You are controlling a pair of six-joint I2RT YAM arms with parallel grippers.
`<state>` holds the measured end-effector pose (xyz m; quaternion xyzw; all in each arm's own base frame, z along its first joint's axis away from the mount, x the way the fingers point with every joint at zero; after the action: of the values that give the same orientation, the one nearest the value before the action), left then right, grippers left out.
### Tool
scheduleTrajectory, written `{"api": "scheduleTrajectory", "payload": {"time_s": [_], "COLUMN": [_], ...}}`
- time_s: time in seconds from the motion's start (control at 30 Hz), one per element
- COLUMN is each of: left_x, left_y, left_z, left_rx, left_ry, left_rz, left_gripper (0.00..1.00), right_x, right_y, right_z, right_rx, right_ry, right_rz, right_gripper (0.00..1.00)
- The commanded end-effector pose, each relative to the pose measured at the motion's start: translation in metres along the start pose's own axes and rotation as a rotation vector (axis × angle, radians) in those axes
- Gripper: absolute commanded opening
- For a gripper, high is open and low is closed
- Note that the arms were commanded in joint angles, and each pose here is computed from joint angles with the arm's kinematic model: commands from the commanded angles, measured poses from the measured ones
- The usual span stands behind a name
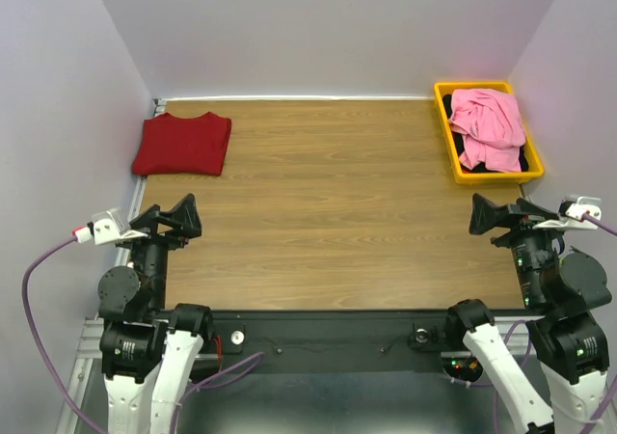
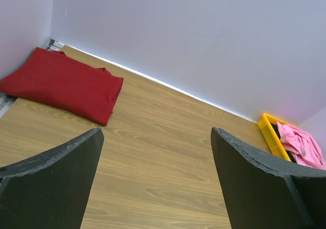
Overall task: Fold and stack the t-shirts
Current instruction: Grab the tshirt from the pile
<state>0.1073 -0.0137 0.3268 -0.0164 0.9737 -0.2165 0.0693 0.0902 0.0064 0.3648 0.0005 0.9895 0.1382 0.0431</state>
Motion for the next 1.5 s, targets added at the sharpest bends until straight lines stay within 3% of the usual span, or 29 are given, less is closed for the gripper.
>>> {"api": "scheduleTrajectory", "payload": {"time_s": [0.0, 0.2, 0.43, 0.6, 0.7, 0.8, 0.9, 1.07, 1.27, 1.47], "left_x": [-0.004, -0.006, -0.017, -0.022, -0.021, -0.02, -0.021, -0.027, -0.029, -0.031], "left_y": [-0.002, 0.001, 0.001, 0.005, 0.006, 0.008, 0.007, 0.009, 0.011, 0.013], "left_z": [-0.005, 0.0, 0.024, 0.046, 0.046, 0.047, 0.047, 0.051, 0.053, 0.056], "left_rx": [-0.003, 0.002, 0.021, 0.027, 0.019, 0.016, 0.014, 0.012, 0.009, 0.008], "left_ry": [-0.05, -0.061, 0.021, 0.085, 0.065, 0.058, 0.057, 0.085, 0.102, 0.115], "left_rz": [0.014, 0.011, 0.04, 0.05, 0.056, 0.047, 0.059, 0.04, 0.02, -0.011], "left_gripper": [0.98, 0.99, 0.99, 0.98, 0.98, 0.98, 0.98, 0.98, 0.98, 0.98], "right_x": [0.001, -0.024, -0.108, -0.184, -0.224, -0.259, -0.303, -0.341, -0.375, -0.406], "right_y": [0.001, 0.011, 0.032, 0.031, 0.018, -0.008, -0.05, -0.121, -0.199, -0.245], "right_z": [-0.005, 0.008, 0.039, 0.074, 0.083, 0.079, 0.109, 0.107, 0.092, 0.12], "right_rx": [-0.001, -0.026, -0.071, -0.004, 0.066, 0.079, 0.032, -0.059, -0.149, -0.172], "right_ry": [-0.024, 0.075, 0.294, 0.429, 0.412, 0.408, 0.486, 0.447, 0.393, 0.436], "right_rz": [-0.007, -0.015, 0.072, 0.295, 0.477, 0.555, 0.647, 0.805, 0.86, 0.816], "right_gripper": [1.0, 1.0, 1.0, 1.0, 1.0, 1.0, 1.0, 1.0, 0.84, 0.73]}}
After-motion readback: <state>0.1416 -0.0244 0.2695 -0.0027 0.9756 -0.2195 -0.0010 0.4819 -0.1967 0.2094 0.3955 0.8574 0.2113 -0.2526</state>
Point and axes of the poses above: each gripper's point midway between its finger pads, its own x axis back along the fingers, its own y axis along the line the jaws close on, z = x × y, the point moved 8 cm from there along x, back along the fingers, and after that the axes turned 2 degrees about -x, right-handed, at the moved point
